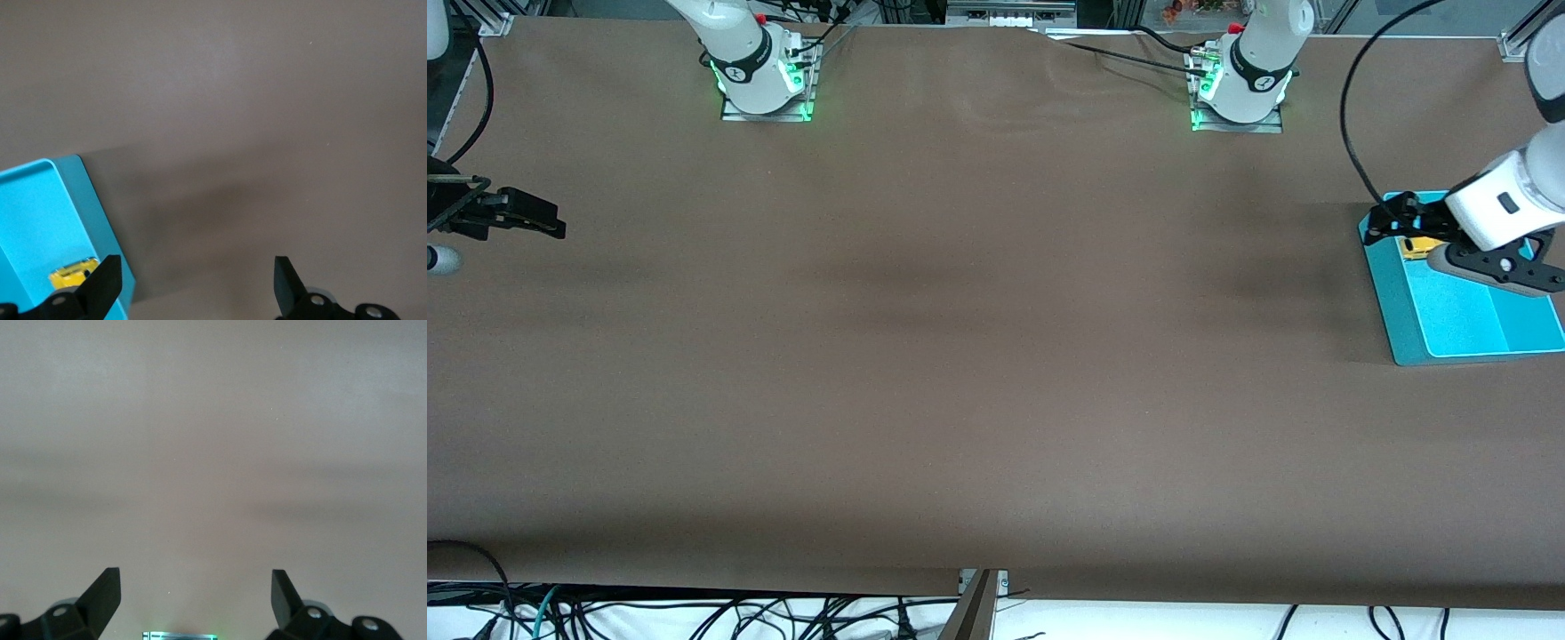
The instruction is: Wind and store yellow beetle car
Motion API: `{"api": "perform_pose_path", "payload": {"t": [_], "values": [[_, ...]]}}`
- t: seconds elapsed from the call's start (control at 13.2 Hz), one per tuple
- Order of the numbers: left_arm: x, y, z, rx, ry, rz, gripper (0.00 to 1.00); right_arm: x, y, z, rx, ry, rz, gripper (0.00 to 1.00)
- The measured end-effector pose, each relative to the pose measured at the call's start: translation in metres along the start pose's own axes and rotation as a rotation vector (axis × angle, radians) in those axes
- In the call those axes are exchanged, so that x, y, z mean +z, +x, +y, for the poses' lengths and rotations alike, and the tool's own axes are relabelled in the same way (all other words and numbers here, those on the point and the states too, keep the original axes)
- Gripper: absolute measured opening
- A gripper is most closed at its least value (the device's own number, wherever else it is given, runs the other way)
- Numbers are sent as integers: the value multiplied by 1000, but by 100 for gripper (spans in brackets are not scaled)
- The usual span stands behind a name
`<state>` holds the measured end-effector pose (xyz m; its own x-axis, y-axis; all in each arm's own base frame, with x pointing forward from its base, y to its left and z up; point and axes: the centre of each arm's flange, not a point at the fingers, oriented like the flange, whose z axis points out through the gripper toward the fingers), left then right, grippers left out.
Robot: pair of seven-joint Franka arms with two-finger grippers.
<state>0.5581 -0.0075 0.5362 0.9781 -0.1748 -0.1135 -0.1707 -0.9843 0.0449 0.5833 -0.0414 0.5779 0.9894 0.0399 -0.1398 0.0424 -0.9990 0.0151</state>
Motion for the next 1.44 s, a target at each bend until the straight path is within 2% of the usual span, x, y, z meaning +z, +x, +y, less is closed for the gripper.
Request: {"api": "perform_pose_path", "payload": {"t": [0.15, 0.3, 0.61, 0.91, 1.44], "values": [[-5, 1, 20, -113, 6, 6, 100, 0, 0, 0, 0, 0, 0, 100], [-7, 2, 22, -162, 7, 15, 100, 0, 0, 0, 0, 0, 0, 100], [-15, 3, 11, -193, 28, 51, 100, 0, 0, 0, 0, 0, 0, 100], [-53, -2, 14, -232, 29, 80, 100, 0, 0, 0, 0, 0, 0, 100], [-58, -3, 14, -245, 27, 80, 100, 0, 0, 0, 0, 0, 0, 100]]}}
